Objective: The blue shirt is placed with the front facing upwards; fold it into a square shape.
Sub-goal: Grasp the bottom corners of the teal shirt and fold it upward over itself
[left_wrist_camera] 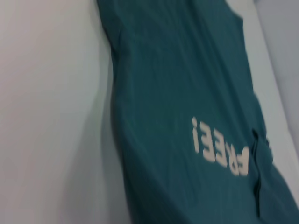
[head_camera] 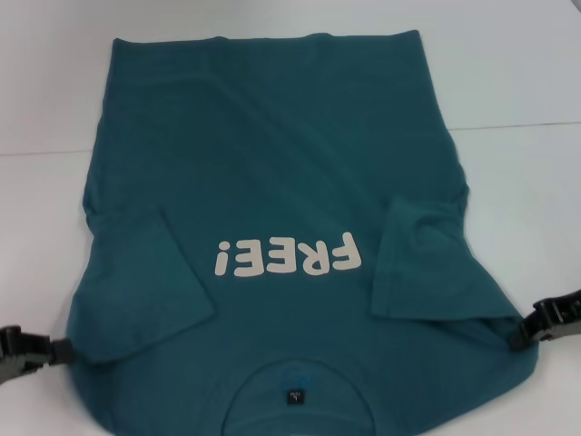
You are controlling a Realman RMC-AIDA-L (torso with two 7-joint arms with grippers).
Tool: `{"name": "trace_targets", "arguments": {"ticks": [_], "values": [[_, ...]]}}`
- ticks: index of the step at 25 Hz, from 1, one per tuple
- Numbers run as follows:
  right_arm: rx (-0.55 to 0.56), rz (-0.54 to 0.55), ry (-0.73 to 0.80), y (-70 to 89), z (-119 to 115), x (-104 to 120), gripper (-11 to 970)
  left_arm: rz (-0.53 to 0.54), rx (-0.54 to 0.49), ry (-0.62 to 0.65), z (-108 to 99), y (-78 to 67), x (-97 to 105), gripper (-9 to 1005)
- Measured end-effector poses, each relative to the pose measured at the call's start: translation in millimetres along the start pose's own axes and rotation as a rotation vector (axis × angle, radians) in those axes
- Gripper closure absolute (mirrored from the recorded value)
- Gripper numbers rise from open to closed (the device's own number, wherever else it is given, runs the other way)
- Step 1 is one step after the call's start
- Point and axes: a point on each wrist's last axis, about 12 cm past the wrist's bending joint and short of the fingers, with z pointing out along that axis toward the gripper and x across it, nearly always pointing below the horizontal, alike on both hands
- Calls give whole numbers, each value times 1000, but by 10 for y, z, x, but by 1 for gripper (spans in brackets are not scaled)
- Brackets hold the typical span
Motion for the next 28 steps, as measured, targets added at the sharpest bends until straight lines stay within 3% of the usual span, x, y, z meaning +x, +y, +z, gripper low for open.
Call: {"name": "trace_targets", "arguments": {"ticks": [7, 12, 20, 26, 28], "values": [[19, 4, 101, -40, 32, 163, 912, -3, -28, 115, -88, 25, 174, 950], [25, 11, 89, -75, 25, 182, 910, 10, -12, 120, -96, 25, 221, 946], [13, -13, 86, -24, 70, 154, 907, 82, 60, -6, -110, -12, 135, 938], [16, -20, 68, -17, 48, 123, 905, -3, 106, -92, -202, 62, 175, 933], [16, -22, 66, -13, 46, 116, 905, -29, 104, -99, -235, 78, 186, 789]]}}
